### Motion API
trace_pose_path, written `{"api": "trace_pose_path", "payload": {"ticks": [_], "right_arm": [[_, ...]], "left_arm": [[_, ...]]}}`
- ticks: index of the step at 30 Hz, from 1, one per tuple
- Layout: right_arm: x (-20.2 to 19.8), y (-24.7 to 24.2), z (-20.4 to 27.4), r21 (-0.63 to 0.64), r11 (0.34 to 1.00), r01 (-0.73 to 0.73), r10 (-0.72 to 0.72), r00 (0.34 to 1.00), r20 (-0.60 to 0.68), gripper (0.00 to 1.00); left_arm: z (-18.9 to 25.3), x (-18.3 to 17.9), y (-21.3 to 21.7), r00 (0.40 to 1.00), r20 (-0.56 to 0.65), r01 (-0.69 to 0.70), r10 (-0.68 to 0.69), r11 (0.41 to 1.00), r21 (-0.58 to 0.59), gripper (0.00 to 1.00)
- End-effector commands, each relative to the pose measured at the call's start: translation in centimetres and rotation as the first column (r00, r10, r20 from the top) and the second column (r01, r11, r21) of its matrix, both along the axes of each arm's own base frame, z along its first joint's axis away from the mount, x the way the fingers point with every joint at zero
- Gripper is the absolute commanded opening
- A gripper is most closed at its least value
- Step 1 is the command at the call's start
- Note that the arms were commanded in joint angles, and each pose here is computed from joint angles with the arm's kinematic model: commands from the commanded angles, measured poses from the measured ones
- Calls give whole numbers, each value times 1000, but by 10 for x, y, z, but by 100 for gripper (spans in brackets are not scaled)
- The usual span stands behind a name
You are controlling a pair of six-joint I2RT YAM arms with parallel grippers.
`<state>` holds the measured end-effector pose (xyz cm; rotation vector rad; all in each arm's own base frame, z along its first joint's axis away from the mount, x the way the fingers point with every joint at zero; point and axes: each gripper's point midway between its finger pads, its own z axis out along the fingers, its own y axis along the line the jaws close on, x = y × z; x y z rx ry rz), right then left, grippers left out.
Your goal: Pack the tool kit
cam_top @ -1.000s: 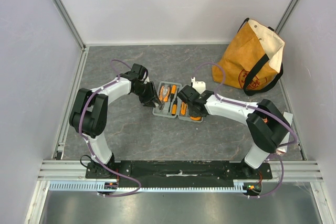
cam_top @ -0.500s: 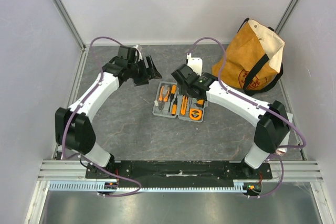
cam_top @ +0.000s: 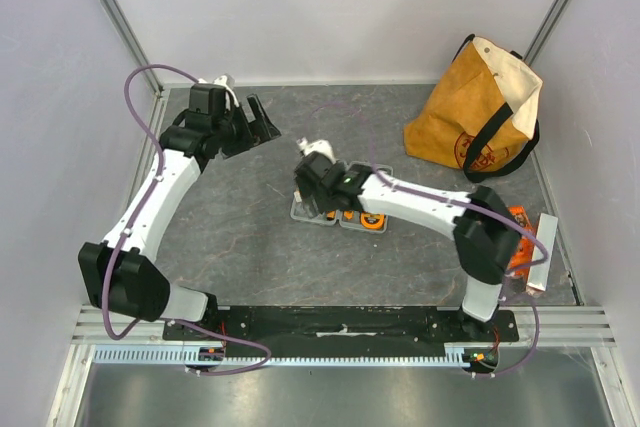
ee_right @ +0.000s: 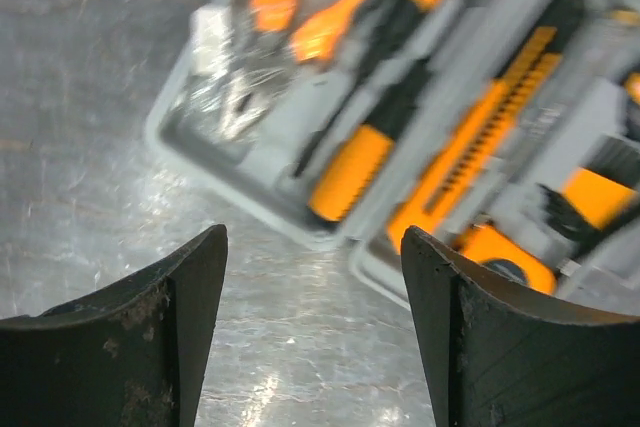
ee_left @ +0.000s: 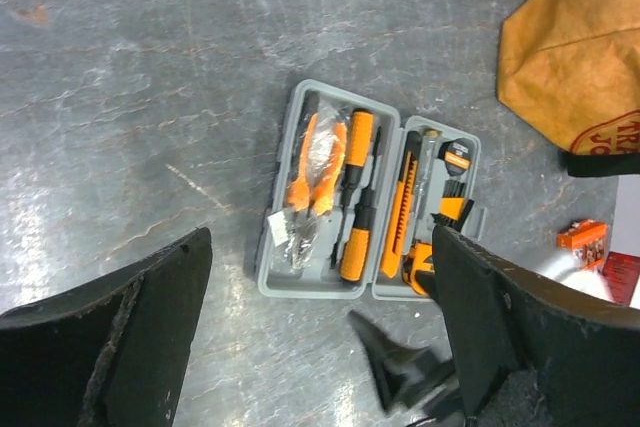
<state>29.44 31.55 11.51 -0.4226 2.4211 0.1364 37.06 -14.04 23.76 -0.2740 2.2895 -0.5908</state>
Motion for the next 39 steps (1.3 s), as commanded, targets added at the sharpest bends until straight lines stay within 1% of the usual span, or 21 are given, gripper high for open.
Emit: {"api": "trace_pose_path", "payload": {"ticks": [1,4,6,9,13,16,17,21,23,25,28,31,33,34,36,37,39], "right_arm": [[-12,57,-11,-19,977,-211,212,977,35,76],[-13,80,-15,36,966,-255,254,966,45,75],[-10,89,-18,49,961,-271,268,962,59,71],[-4,100,-21,49,955,-293,289,955,74,66],[1,106,-29,30,947,-319,315,946,81,62],[-1,111,-39,18,936,-351,349,935,61,58],[-1,112,-42,17,934,-358,356,933,57,57],[-3,115,-56,14,925,-379,378,925,28,52],[-8,123,-58,40,913,-407,407,913,12,47],[-12,127,-62,58,906,-418,419,908,-2,43],[-14,127,-69,60,904,-423,425,905,-19,39],[-16,123,-77,50,904,-425,427,904,-34,32],[-17,122,-77,43,901,-432,434,900,-33,21],[-16,122,-76,41,898,-437,439,898,-24,14],[-16,119,-72,44,898,-438,439,899,-1,3],[-15,120,-67,53,897,-438,438,899,18,0],[-17,115,-62,71,895,-441,439,897,50,0]], "left_arm": [[2,-9,23,1000,13,-24,24,999,37,98],[-1,-11,34,999,10,-49,48,998,35,99],[-3,-12,38,999,1,-52,52,998,23,99],[-11,-14,42,998,-29,-58,58,998,-2,99],[-21,-15,45,995,-71,-71,70,997,-15,95],[-25,-14,51,992,-88,-96,95,995,-11,95],[-25,-14,55,989,-87,-119,118,993,2,98],[-17,-13,82,967,-34,-251,254,966,68,99],[-11,-11,88,961,-7,-274,275,958,79,99],[-12,-10,90,960,-13,-277,279,957,85,97],[-19,-9,82,969,-49,-238,241,970,55,96],[-32,-8,63,987,-81,-138,137,990,-6,93],[-46,-10,45,992,-118,-43,35,997,-66,93],[-53,-12,34,991,-131,8,-23,994,-113,91],[-67,-15,22,981,-177,45,-77,983,-177,90],[-75,-16,19,975,-207,46,-87,980,-193,90],[-88,-19,14,962,-248,56,-112,973,-222,90]]}}
